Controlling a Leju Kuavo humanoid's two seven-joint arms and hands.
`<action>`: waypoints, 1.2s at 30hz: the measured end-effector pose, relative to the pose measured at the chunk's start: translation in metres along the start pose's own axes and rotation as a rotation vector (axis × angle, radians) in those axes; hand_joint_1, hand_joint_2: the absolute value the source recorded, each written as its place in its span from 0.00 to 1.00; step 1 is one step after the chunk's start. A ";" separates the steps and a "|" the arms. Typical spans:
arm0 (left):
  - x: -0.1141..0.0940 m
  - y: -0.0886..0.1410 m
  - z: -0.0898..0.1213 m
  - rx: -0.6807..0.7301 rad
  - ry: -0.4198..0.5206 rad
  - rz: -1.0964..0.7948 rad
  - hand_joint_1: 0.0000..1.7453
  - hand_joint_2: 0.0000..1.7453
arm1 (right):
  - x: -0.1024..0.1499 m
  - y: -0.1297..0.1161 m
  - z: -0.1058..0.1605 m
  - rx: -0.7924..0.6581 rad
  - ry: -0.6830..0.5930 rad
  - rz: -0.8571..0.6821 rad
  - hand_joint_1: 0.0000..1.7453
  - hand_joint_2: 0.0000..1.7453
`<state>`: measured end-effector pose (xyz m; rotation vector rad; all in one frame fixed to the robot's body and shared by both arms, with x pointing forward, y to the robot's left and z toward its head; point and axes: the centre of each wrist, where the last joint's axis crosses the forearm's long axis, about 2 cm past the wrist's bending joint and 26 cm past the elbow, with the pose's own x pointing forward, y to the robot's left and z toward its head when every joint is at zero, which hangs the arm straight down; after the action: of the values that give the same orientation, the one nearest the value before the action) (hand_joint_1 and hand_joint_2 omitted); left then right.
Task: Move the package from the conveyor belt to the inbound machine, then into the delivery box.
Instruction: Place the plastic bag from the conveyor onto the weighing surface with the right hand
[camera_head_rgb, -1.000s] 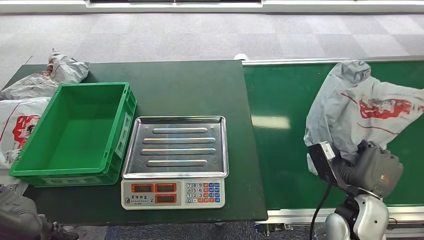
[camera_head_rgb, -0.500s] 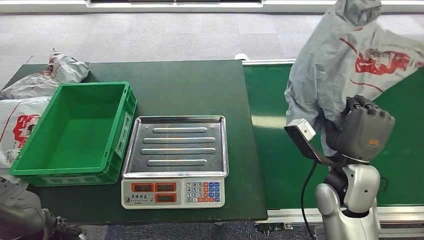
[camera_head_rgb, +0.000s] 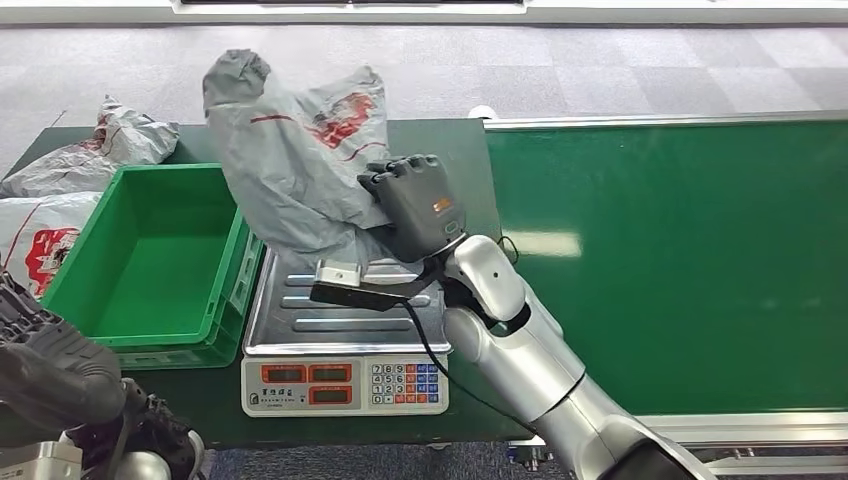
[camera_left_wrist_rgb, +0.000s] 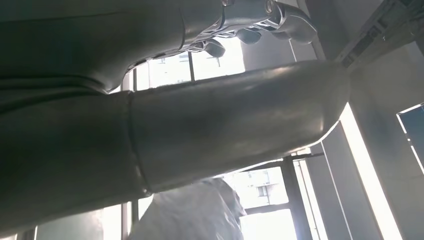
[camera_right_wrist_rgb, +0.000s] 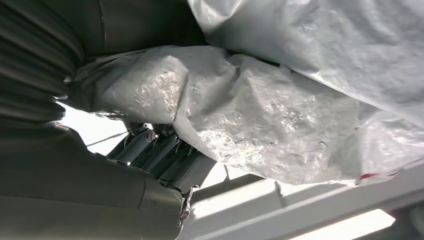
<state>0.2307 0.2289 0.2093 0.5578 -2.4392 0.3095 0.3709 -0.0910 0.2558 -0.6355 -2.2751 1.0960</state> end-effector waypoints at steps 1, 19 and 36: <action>0.000 -0.001 0.000 -0.002 0.001 -0.001 0.00 0.00 | 0.005 0.005 -0.002 0.022 -0.011 -0.033 1.00 1.00; -0.004 -0.006 -0.007 -0.031 0.012 -0.012 0.00 0.00 | 0.023 0.064 0.007 0.377 0.134 -0.288 1.00 1.00; 0.002 -0.002 -0.005 -0.026 -0.032 -0.119 0.00 0.00 | 0.018 0.049 0.019 0.163 0.356 -0.321 0.00 1.00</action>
<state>0.2328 0.2278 0.2143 0.6982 -2.4249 0.2204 0.3540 -0.0637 0.2106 -0.3501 -1.8796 0.9168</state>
